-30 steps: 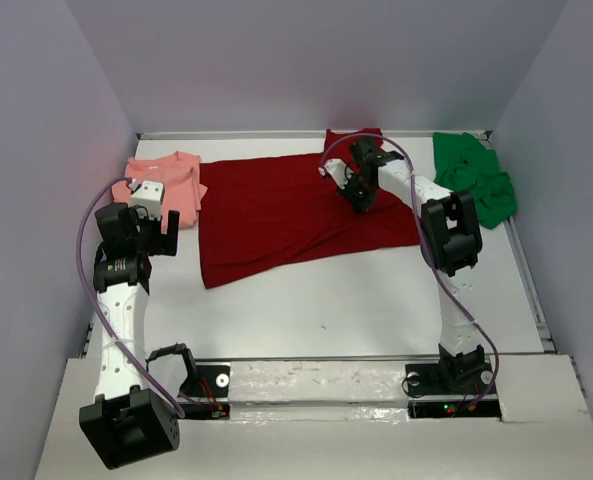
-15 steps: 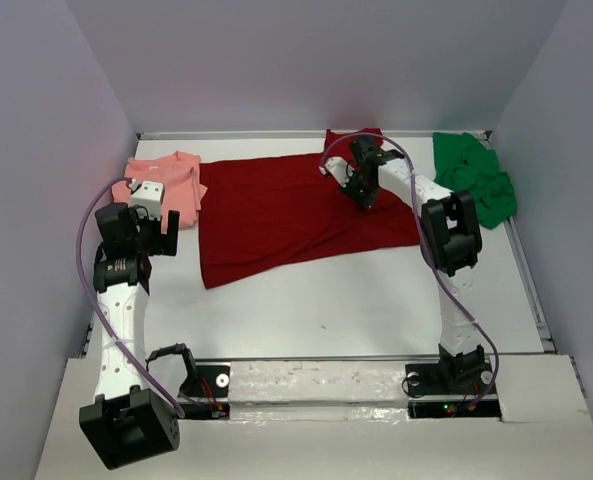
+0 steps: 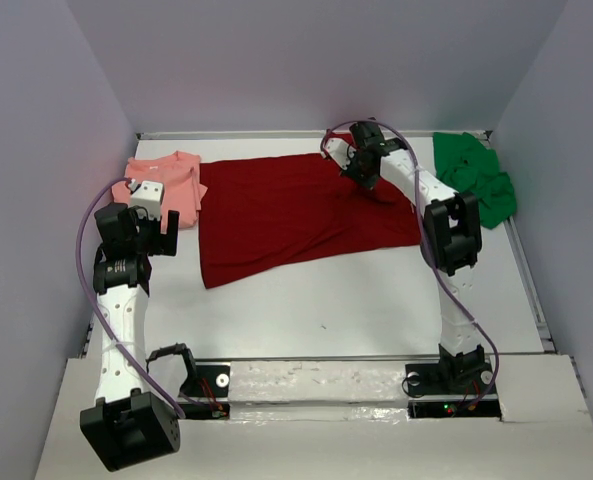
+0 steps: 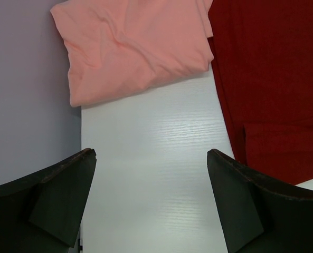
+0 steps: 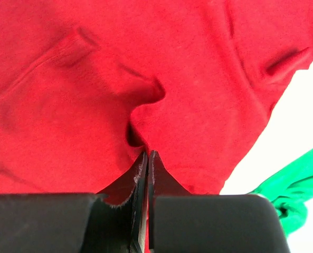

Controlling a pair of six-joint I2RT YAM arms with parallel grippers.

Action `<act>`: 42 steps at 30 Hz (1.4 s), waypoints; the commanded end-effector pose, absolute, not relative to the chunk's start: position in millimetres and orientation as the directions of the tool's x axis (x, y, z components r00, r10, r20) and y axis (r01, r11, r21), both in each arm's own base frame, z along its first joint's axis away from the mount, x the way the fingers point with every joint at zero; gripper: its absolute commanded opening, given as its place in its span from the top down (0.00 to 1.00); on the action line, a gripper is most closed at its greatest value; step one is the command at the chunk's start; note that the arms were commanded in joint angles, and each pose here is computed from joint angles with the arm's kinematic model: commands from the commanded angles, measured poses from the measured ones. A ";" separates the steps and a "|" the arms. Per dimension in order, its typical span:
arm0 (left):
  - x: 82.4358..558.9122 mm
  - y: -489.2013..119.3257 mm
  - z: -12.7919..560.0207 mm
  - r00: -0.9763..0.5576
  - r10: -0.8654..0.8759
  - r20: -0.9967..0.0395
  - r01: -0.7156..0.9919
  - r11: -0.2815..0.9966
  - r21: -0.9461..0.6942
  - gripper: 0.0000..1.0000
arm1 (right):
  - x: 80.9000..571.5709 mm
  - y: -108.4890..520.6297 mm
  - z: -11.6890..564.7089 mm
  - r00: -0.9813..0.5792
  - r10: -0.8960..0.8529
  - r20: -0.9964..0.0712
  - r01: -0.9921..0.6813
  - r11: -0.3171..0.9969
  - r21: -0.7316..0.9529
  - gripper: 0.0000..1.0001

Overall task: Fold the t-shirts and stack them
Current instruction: Fold the tshirt

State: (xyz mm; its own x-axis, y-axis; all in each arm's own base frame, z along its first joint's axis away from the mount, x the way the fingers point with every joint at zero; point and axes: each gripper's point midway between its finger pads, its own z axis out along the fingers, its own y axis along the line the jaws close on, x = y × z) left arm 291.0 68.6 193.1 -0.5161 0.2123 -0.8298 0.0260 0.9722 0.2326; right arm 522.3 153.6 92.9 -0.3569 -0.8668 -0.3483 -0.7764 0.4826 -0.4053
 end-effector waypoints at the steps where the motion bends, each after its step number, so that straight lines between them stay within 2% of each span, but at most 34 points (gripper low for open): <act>1: 289.5 69.2 195.7 -0.506 0.219 -0.834 0.023 0.970 0.240 0.01 | 545.3 147.9 89.7 -0.342 -0.876 -0.341 -0.737 0.475 -0.481 1.00; 14: 288.6 70.4 193.3 -0.511 0.218 -0.832 0.018 0.970 0.243 0.01 | 577.3 129.5 56.6 -0.366 -0.891 -0.270 -0.672 0.453 -0.586 1.00; 23: 289.6 70.5 192.2 -0.513 0.219 -0.830 0.021 0.970 0.243 0.01 | 596.4 110.3 60.3 -0.393 -0.885 -0.252 -0.599 0.454 -0.660 1.00; 42: 289.5 70.2 191.5 -0.513 0.218 -0.830 0.022 0.970 0.241 0.01 | 610.8 104.7 69.3 -0.385 -0.887 -0.254 -0.562 0.444 -0.698 1.00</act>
State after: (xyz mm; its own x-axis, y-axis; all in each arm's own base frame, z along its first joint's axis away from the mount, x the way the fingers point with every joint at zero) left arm 290.4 69.8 192.0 -0.5207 0.2114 -0.8271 0.0205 0.9717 0.2354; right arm 590.4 107.6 48.9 -0.3956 -0.8920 -0.2186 -0.6267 0.4362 -0.6457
